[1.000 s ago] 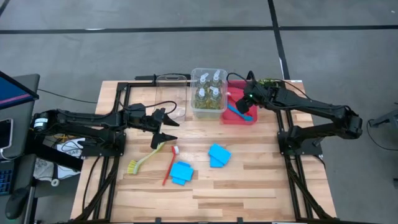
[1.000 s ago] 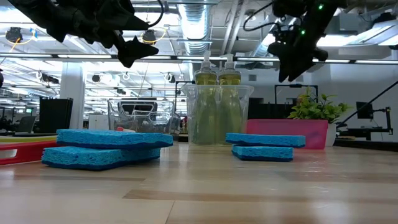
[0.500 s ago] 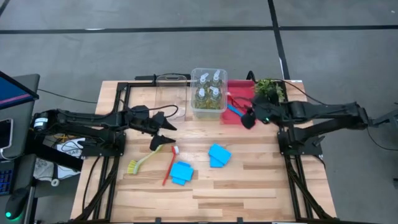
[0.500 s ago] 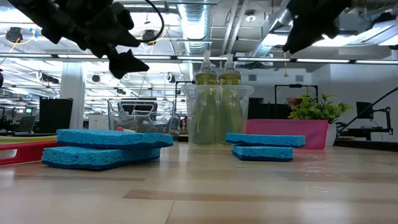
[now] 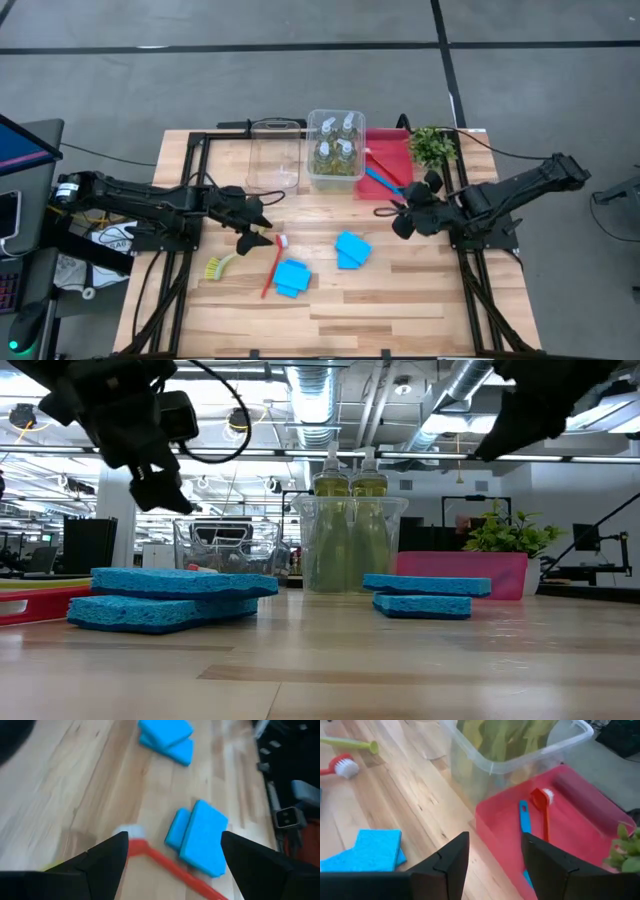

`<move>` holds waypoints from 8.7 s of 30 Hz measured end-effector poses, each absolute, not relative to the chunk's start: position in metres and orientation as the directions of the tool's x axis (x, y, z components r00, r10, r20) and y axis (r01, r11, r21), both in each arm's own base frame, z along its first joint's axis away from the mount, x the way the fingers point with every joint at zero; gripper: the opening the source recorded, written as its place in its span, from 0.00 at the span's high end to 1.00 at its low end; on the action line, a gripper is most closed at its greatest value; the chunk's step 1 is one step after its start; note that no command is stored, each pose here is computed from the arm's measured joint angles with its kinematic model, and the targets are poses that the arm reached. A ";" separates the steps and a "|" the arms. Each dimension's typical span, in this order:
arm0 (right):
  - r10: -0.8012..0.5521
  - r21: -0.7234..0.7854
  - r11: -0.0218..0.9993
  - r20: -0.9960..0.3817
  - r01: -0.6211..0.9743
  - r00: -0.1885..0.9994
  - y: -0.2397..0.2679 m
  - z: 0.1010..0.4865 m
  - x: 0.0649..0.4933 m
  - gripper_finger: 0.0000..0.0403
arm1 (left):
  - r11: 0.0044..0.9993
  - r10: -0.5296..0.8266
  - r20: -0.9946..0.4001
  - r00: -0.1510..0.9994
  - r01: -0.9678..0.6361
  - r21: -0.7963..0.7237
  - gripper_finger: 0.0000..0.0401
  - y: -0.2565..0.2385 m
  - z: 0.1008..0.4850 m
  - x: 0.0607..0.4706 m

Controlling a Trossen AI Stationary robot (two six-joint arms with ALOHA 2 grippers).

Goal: Pick & Place Kitchen Sink Supplies
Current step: Put the green dish brush into the pink bin

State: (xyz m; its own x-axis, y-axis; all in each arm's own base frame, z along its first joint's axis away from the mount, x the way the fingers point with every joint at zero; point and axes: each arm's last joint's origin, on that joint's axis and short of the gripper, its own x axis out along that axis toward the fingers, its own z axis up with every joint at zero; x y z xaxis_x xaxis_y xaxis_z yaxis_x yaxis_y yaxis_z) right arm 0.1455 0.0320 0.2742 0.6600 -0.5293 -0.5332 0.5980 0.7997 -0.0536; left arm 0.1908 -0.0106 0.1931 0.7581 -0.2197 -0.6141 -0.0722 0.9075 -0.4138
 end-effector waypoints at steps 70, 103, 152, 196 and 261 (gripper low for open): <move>-0.432 0.080 0.846 -0.478 0.528 0.765 0.059 0.237 0.145 0.59 | 0.798 0.127 -0.677 0.725 -0.479 -0.364 0.81 -0.034 0.131 0.194; -0.404 -0.121 0.915 -0.230 0.386 0.885 0.079 0.247 0.206 0.68 | 0.979 0.002 0.286 0.958 0.057 -0.198 0.78 -0.028 0.243 0.202; -0.009 -0.069 0.998 -0.033 0.007 0.999 0.072 0.235 0.349 0.70 | 0.961 -0.196 0.251 0.948 0.237 -0.145 0.78 -0.056 0.224 0.282; 0.022 -0.076 0.997 -0.060 -0.027 0.998 0.073 0.234 0.349 0.91 | 0.961 -0.195 0.239 0.951 0.235 -0.149 0.77 -0.056 0.222 0.282; 0.026 -0.056 0.998 -0.232 -0.040 0.972 0.071 0.266 0.310 0.91 | 0.968 -0.181 0.231 0.956 0.215 -0.129 0.33 -0.053 0.224 0.268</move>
